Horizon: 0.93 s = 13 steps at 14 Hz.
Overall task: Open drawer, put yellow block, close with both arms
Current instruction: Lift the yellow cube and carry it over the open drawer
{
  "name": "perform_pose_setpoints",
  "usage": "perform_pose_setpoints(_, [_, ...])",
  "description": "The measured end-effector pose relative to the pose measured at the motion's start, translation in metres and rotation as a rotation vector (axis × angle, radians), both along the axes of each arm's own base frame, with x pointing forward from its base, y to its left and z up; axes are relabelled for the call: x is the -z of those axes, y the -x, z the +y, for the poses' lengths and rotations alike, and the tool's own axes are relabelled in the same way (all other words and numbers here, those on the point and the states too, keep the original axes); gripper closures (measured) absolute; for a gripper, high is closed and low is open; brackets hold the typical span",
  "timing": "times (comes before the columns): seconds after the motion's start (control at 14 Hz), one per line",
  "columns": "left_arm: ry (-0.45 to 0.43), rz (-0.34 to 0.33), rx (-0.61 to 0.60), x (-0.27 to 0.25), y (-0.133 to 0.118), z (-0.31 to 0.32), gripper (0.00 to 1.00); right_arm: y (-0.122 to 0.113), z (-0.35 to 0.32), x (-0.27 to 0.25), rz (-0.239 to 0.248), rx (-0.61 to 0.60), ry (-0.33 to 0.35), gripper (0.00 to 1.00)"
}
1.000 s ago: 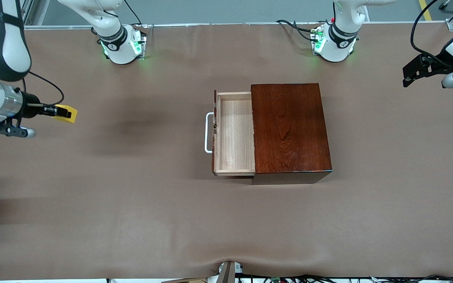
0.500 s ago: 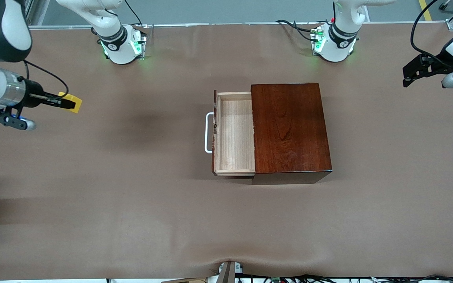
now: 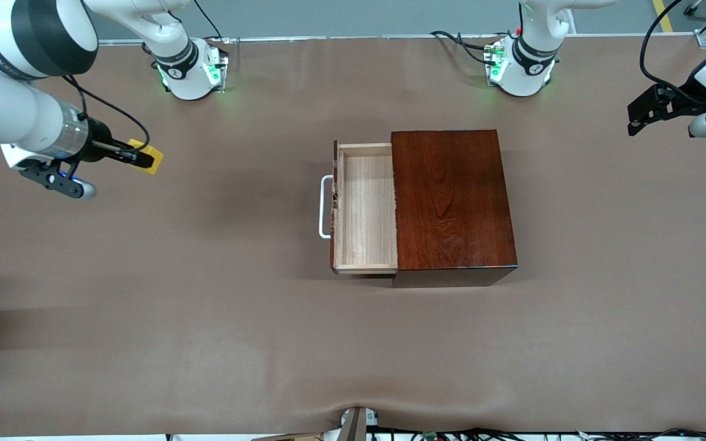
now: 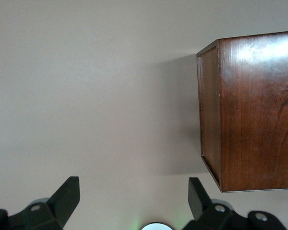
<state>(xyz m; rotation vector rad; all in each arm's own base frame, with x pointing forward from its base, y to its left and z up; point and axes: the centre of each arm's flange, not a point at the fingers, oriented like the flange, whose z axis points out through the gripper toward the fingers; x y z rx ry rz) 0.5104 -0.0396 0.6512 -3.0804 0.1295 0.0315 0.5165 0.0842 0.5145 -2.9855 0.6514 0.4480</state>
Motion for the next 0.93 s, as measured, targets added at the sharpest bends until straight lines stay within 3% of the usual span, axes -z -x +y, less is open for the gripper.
perform_pose_setpoints(0.21, [0.000, 0.000, 0.000, 0.000, 0.000, 0.000, 0.00, -0.002, 0.014, 0.000, -0.002, 0.055, -0.012, 0.44])
perform_pose_setpoints(0.93, [0.000, 0.001, 0.000, 0.000, 0.000, 0.000, 0.00, 0.011, 0.159, 0.018, -0.014, 0.296, 0.091, 0.44])
